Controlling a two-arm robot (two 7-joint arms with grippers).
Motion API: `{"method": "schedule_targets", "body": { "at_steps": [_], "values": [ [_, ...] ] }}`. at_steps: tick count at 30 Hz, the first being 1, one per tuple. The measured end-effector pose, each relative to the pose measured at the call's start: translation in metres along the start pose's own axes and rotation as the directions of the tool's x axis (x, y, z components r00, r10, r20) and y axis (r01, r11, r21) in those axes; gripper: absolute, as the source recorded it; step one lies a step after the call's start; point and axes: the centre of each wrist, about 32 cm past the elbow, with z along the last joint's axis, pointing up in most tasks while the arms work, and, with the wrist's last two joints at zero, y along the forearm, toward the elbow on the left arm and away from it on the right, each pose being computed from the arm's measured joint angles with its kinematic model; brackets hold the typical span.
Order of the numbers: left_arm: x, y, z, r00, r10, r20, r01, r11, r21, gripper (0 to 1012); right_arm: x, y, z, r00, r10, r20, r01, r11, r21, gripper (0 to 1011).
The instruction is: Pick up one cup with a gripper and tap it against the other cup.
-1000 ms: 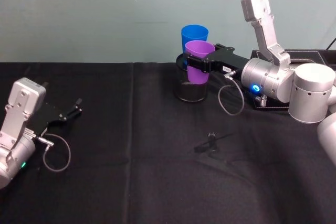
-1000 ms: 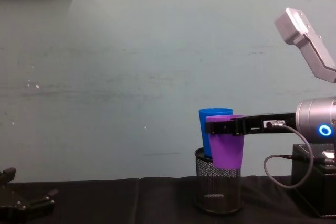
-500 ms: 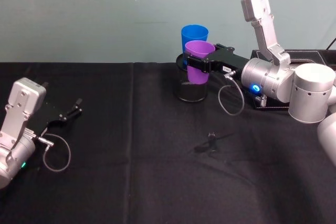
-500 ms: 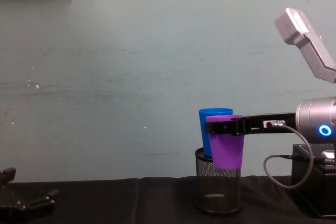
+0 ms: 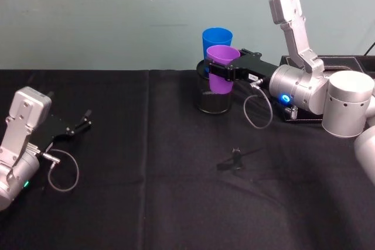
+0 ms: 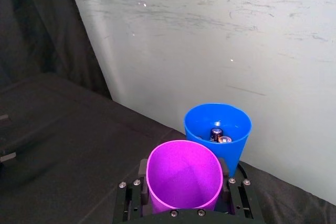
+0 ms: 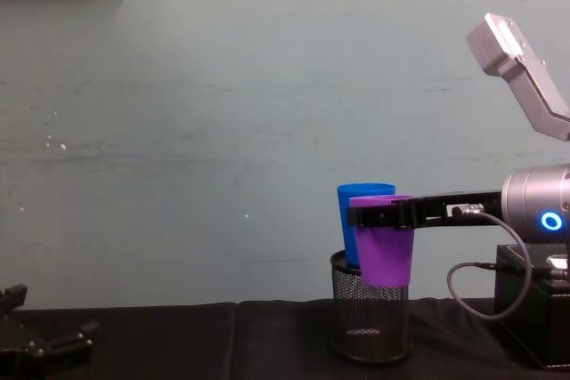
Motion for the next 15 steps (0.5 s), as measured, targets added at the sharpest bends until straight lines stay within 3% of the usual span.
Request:
{"method": "schedule_targets", "body": {
  "at_steps": [7, 15],
  "values": [
    [0.0, 0.0, 0.0, 1.0, 0.0, 0.0, 0.0, 1.0, 0.0, 1000, -0.002, -0.007, -0.005, 1.0, 0.021, -0.005, -0.021, 1.0, 0.016, 738],
    [0.0, 0.0, 0.0, 1.0, 0.0, 0.0, 0.0, 1.0, 0.0, 1000, -0.018, -0.03, -0.016, 0.998, 0.07, 0.006, -0.07, 0.997, 0.016, 739]
  ]
}}
